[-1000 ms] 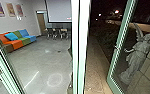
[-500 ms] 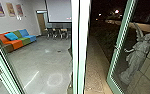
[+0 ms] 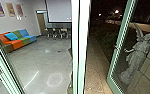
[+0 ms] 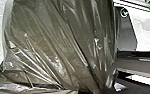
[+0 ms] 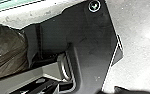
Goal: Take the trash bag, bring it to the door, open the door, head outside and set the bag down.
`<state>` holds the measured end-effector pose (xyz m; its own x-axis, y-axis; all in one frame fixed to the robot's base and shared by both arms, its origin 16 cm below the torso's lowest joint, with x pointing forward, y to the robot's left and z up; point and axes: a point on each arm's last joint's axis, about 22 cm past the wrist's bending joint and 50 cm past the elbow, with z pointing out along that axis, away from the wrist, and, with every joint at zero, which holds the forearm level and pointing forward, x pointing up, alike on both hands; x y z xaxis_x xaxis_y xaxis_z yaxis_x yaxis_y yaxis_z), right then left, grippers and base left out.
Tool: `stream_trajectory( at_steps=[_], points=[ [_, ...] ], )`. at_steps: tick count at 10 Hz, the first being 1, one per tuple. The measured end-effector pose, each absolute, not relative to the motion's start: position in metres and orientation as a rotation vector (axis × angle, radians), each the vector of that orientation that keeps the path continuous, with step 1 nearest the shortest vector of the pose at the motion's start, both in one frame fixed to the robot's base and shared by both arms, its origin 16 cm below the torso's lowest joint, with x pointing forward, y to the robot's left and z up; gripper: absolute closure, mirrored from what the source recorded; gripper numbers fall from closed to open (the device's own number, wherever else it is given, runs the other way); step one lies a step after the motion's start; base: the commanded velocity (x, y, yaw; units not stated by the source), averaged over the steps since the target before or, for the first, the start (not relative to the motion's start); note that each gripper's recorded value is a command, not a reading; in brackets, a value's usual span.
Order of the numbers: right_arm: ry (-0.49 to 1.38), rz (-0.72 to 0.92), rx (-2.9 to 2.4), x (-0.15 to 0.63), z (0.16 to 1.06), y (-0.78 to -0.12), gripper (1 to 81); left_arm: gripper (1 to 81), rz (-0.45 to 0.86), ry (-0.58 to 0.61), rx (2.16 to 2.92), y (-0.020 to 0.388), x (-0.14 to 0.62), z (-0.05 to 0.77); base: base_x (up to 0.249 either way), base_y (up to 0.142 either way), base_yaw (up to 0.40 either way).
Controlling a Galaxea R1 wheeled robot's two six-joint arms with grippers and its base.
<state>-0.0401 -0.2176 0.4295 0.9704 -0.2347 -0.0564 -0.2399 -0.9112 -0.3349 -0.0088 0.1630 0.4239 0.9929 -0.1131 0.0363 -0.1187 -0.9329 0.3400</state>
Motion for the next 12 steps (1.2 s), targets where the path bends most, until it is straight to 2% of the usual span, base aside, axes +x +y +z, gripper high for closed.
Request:
stream_trajectory(
  at_steps=[12],
  points=[
    [0.32,0.042,-2.789,-0.054,0.425,-0.2,1.0,81.1,0.021,-0.174,2.784,0.162,-0.009,0.424,0.0,0.0,-0.009]
  ],
)
